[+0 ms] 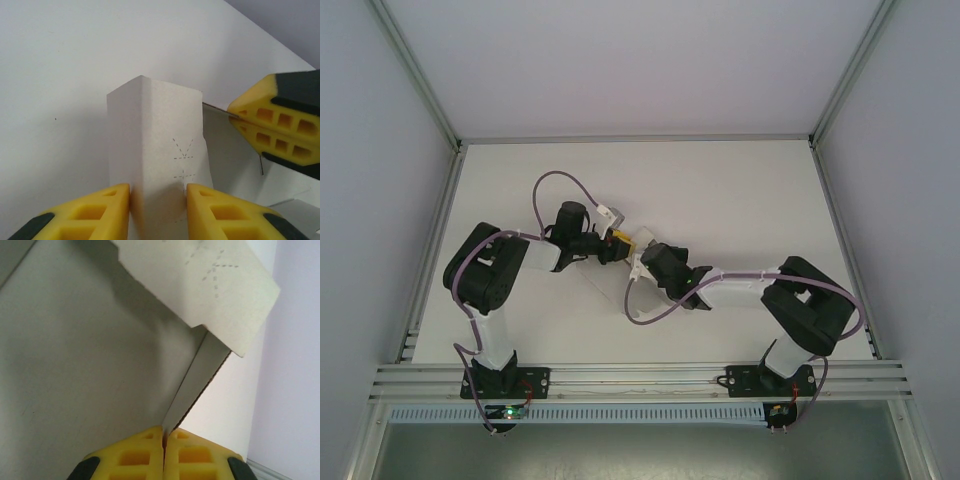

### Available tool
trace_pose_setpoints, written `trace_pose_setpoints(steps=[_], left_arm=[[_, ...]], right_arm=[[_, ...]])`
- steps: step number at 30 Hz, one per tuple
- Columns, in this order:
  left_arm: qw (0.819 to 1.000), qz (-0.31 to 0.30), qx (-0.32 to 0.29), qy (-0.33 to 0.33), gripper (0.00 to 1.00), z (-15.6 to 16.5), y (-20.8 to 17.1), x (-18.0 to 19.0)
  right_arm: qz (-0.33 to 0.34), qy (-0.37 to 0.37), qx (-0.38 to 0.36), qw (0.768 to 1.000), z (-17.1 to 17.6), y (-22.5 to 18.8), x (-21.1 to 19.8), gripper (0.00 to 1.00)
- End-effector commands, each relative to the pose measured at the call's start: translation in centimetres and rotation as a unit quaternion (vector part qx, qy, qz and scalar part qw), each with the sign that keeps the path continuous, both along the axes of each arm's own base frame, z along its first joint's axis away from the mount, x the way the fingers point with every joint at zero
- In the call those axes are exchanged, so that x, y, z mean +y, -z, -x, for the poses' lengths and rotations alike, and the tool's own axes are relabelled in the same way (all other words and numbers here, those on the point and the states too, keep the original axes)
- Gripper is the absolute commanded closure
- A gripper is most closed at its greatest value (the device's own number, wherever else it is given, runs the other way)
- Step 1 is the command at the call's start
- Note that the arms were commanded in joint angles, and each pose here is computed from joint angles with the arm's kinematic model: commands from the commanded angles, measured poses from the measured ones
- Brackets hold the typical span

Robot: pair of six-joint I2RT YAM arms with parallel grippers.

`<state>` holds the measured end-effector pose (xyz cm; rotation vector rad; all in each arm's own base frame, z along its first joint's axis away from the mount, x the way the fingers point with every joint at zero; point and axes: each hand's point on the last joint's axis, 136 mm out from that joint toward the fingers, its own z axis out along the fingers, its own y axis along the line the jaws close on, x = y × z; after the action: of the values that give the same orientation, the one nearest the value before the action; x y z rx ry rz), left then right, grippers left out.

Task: Assemble paper box

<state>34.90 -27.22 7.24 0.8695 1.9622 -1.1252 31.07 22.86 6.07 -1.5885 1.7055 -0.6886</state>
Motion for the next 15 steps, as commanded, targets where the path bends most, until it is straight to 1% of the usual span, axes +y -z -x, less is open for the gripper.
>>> trace_pose_setpoints(steps=[1, 7, 10, 15], left_arm=[[0.999, -0.025, 0.029, 0.035, 0.66, 2.9, 1.1, -1.4], [0.999, -0.017, 0.022, 0.024, 0.66, 3.2, 0.7, -1.3], [0.999, -0.01, 0.018, 0.03, 0.63, 3.3, 0.4, -1.5], [0.999, 0.01, 0.001, 0.05, 0.64, 3.3, -0.8, -2.4]], right_arm=[[-0.048, -0.094, 0.014, 0.994, 1.6, -1.3, 4.2, 1.0], [-0.065, -0.103, 0.008, 0.992, 2.1, -3.5, 4.3, 1.0], [-0.074, -0.114, 0.022, 0.99, 2.9, -3.7, 4.5, 1.0], [-0.072, -0.133, 0.046, 0.988, 4.1, -2.9, 5.2, 1.0]])
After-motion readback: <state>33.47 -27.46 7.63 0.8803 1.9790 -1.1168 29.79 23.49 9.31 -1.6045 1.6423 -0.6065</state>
